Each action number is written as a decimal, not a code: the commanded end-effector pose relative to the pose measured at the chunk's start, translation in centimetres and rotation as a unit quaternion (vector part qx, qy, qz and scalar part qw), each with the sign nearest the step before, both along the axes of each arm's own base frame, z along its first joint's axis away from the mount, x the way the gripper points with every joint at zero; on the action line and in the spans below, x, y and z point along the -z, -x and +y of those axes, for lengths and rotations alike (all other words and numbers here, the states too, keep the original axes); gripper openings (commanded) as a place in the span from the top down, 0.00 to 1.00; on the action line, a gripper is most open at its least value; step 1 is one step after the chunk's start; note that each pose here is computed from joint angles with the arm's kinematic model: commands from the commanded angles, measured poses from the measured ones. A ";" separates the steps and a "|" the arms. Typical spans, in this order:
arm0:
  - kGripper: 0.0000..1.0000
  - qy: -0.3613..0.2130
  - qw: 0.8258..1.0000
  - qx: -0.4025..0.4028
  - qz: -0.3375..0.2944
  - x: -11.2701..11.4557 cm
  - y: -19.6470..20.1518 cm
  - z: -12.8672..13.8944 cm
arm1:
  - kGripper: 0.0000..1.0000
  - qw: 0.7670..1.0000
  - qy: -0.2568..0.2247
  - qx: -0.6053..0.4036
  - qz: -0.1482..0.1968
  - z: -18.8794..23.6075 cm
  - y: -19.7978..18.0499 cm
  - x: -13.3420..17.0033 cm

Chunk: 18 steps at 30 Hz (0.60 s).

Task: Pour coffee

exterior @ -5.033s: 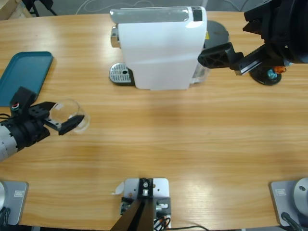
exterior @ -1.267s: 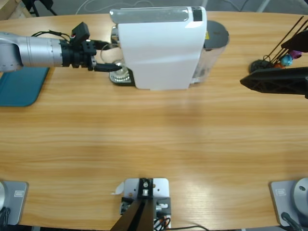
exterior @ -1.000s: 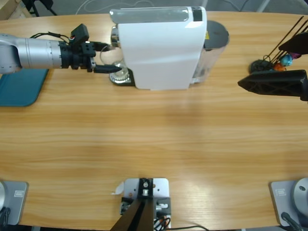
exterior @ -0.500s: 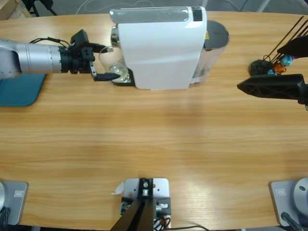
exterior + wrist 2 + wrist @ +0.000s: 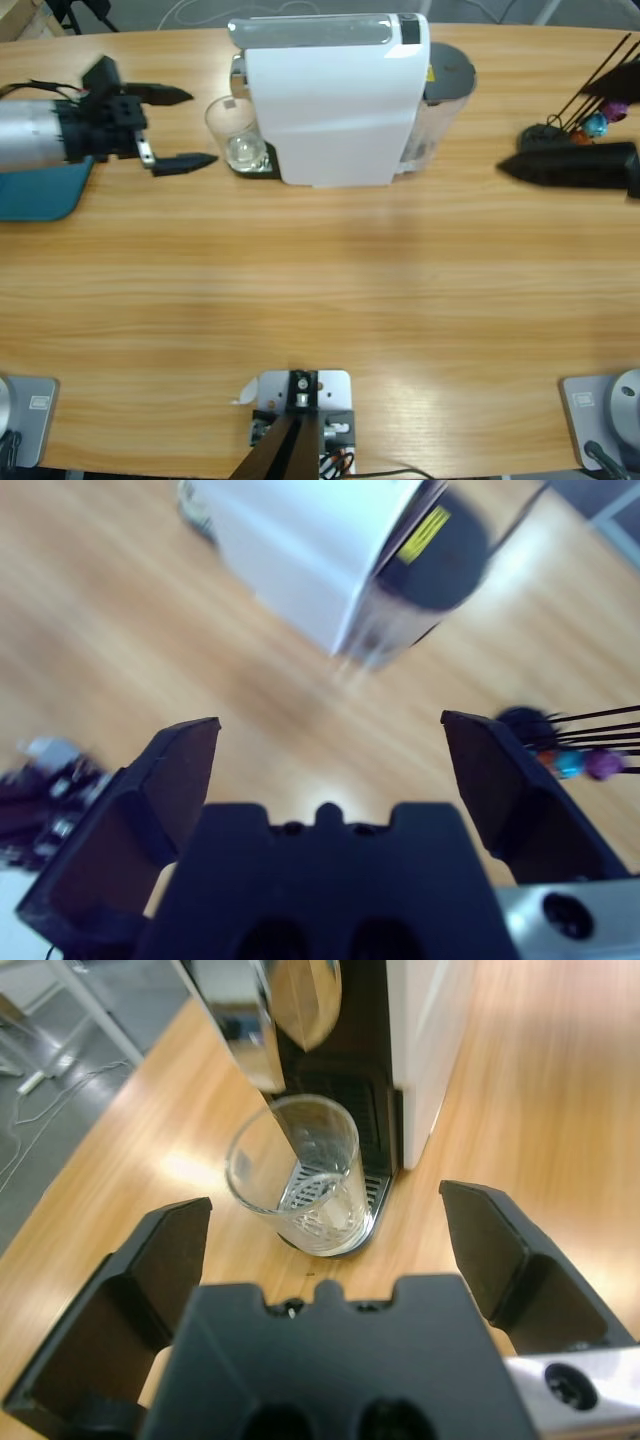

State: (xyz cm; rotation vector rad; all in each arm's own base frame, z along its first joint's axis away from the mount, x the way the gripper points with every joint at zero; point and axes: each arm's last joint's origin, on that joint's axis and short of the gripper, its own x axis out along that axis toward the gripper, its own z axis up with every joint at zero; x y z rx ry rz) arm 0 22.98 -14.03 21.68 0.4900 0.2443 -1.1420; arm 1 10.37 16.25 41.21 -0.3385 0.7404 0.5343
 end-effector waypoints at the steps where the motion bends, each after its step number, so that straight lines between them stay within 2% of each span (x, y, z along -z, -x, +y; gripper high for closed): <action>1: 0.00 -0.017 0.989 -0.137 0.049 -2.3 5.5 2.5 | 0.41 0.995 0.003 0.092 -0.030 1.8 -6.1 -2.7; 2: 0.00 -0.024 0.988 -0.146 0.054 -2.5 5.6 2.5 | 0.50 0.994 -0.003 0.105 -0.025 1.8 -7.6 -3.1; 3: 0.00 -0.026 0.986 -0.155 0.057 -2.8 5.7 2.6 | 0.64 0.994 -0.007 0.109 -0.018 1.8 -9.1 -3.3; 4: 0.00 -0.024 0.984 -0.163 0.063 -2.9 5.9 2.8 | 0.87 0.995 -0.025 0.100 -0.001 2.0 -11.0 -3.4; 5: 0.00 -0.022 0.984 -0.165 0.071 -2.8 6.3 2.9 | 0.99 0.995 -0.037 0.091 0.006 2.4 -12.4 -3.5; 7: 0.00 -0.025 0.986 -0.145 0.079 -2.2 7.6 2.7 | 1.00 0.995 -0.046 0.088 0.008 4.0 -14.5 -3.6; 9: 0.00 -0.029 0.988 -0.128 0.082 -2.0 8.4 2.5 | 1.00 0.994 -0.034 0.102 0.019 5.5 -16.3 -3.6; 12: 0.00 -0.028 0.987 -0.132 0.091 -1.8 8.3 2.3 | 1.00 0.994 -0.045 0.090 0.030 7.0 -17.9 -4.0; 18: 0.00 -0.030 0.984 -0.153 0.085 -1.9 7.4 2.3 | 1.00 0.992 -0.034 0.101 0.065 5.9 -18.7 -4.9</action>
